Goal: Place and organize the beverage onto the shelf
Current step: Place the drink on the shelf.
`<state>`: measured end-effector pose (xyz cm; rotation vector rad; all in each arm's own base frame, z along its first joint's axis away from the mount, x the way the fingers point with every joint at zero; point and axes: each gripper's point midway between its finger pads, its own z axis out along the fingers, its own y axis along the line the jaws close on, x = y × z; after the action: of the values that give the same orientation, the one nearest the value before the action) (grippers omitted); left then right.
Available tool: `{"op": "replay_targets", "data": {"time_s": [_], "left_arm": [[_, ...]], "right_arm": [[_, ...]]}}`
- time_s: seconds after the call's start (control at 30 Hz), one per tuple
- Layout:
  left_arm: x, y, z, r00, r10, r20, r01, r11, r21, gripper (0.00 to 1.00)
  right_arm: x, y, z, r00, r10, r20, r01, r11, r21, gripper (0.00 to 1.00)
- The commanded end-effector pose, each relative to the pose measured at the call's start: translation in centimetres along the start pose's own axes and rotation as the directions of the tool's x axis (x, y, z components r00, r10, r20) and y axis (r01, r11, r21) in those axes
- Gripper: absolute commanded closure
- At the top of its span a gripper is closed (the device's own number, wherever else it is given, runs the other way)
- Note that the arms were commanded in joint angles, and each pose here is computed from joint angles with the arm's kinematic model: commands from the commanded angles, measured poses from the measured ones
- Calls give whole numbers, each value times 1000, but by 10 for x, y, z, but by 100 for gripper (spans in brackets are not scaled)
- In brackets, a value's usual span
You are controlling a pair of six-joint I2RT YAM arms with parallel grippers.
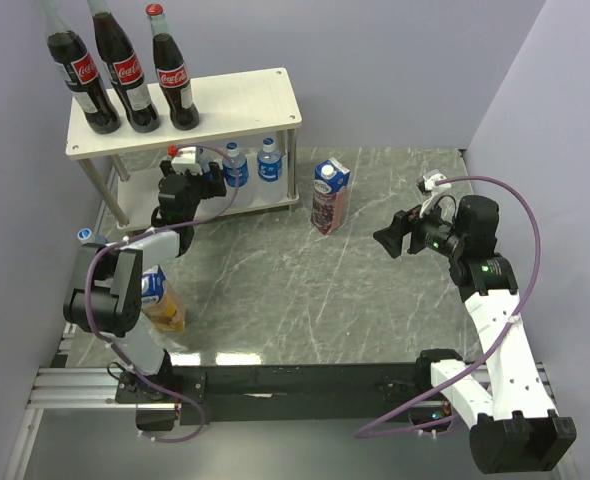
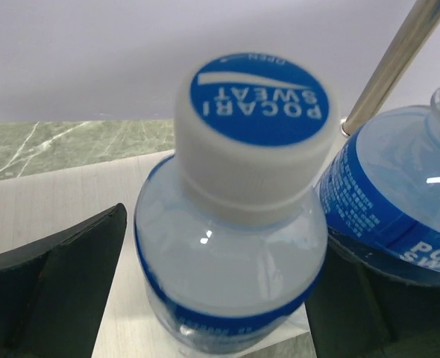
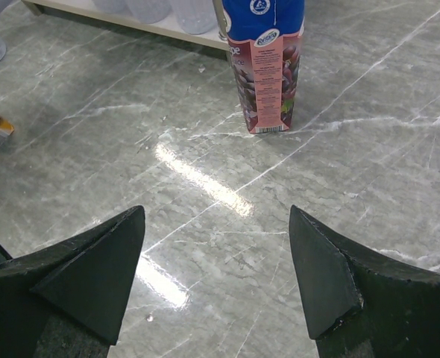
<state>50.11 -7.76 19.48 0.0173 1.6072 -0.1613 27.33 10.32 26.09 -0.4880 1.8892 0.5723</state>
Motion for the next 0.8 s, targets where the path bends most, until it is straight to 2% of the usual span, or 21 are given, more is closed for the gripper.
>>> {"op": "replay_targets", "data": {"time_s": [0.0, 0.07, 0.33, 0.77], "left_arm": [[-72, -4, -9, 981, 2, 193, -5, 1000, 12, 3], [-77, -3, -13, 980, 13, 200, -14, 1000, 5, 1], [-83, 2, -31, 978, 12, 209, -9, 1000, -19, 0], [-69, -3, -60, 990, -33, 141, 31, 999, 11, 1]], "right_arm": [[-12, 2, -3, 998, -36, 42, 36, 999, -5, 16], [-11, 2, -3, 999, -35, 40, 35, 999, -6, 16], [-12, 2, -3, 998, -37, 42, 37, 999, -5, 16], [-12, 0, -3, 998, -39, 40, 39, 999, 0, 16]]}}
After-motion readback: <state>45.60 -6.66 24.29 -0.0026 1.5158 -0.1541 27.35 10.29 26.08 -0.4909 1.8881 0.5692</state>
